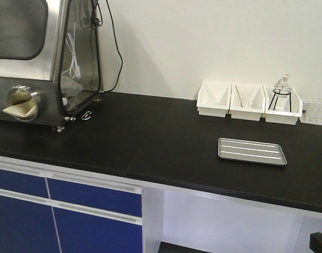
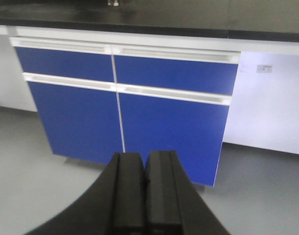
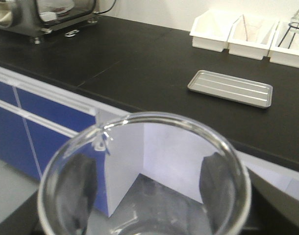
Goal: Move beaker to silver tray on left bench
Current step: 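Drive the base past the sink to the bench with the silver tray, then lower the held beaker toward the silver tray with the right gripper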
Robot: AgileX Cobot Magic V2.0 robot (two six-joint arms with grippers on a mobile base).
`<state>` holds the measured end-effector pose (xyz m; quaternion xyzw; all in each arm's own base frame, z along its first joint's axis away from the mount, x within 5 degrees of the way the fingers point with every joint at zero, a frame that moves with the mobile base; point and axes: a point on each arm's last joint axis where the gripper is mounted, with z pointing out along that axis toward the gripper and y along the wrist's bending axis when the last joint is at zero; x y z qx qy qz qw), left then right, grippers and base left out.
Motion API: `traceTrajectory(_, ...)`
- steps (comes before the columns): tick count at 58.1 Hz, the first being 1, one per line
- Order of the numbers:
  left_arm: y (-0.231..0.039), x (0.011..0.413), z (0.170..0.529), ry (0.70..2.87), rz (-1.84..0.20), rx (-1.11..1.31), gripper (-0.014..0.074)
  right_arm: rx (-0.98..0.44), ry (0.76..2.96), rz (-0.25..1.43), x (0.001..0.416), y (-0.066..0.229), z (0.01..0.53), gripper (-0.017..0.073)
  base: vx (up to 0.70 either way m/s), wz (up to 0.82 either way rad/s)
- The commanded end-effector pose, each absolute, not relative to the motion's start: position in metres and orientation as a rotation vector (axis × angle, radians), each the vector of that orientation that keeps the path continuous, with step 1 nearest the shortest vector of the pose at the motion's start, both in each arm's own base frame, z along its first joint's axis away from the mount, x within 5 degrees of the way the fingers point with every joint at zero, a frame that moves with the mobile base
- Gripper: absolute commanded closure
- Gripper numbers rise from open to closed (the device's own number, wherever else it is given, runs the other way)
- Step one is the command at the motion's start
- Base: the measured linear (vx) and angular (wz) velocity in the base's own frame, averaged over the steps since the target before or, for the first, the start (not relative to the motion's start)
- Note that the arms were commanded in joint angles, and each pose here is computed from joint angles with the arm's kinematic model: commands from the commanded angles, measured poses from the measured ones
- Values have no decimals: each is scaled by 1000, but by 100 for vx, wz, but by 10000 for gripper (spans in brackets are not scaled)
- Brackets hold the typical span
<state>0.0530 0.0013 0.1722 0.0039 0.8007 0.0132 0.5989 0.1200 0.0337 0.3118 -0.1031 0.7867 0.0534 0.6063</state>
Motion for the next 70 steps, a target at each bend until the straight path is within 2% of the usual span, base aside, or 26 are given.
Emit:
traceTrajectory(1,1,54,171,1792,23,14,592,-268,1729,138,121,36,327,567,43,-20)
traceTrajectory(70,1,54,171,1792,23,14,592,-268,1729,138,121,36,327,567,39,-24)
